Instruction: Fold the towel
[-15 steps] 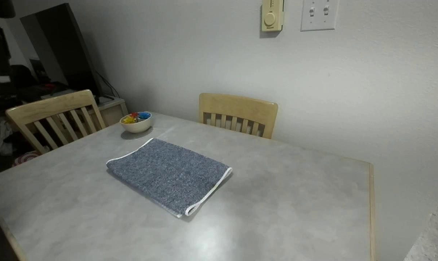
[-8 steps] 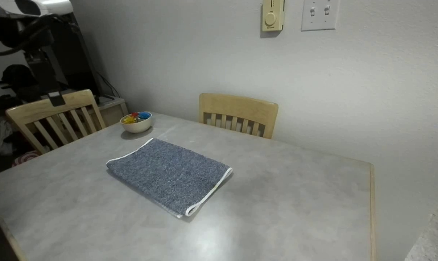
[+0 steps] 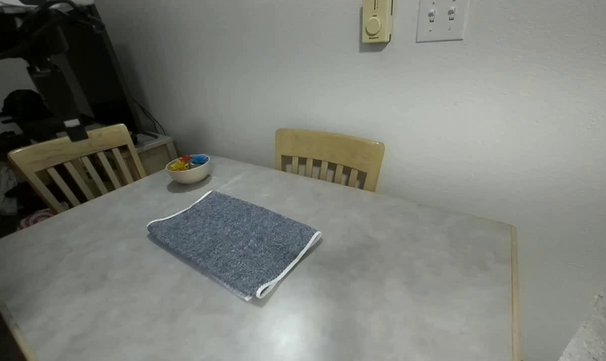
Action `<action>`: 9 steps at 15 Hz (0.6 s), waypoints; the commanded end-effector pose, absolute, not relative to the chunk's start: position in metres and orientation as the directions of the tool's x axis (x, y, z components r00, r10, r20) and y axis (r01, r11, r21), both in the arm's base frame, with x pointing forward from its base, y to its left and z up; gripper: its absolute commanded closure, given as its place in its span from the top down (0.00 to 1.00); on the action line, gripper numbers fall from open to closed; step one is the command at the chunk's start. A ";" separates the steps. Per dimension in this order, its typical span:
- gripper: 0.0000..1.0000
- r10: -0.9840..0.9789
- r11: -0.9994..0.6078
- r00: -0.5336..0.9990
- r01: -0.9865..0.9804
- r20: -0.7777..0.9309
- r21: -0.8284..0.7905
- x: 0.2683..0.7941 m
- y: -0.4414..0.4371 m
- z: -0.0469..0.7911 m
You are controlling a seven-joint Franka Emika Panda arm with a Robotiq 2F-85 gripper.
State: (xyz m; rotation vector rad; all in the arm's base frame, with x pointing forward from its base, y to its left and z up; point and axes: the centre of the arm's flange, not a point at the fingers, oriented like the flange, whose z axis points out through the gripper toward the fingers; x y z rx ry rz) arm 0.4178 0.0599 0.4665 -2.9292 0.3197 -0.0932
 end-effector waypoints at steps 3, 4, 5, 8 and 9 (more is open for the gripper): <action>1.00 -0.107 -0.989 0.994 -0.107 0.001 0.104 0.447 0.107 0.471; 1.00 -0.095 -0.982 0.995 -0.094 0.005 0.164 0.456 0.118 0.466; 1.00 -0.076 -0.973 0.997 -0.074 0.002 0.218 0.463 0.129 0.461; 1.00 -0.044 -0.948 0.999 -0.041 -0.003 0.314 0.490 0.156 0.438; 1.00 -0.030 -0.945 0.999 -0.021 -0.022 0.326 0.497 0.162 0.430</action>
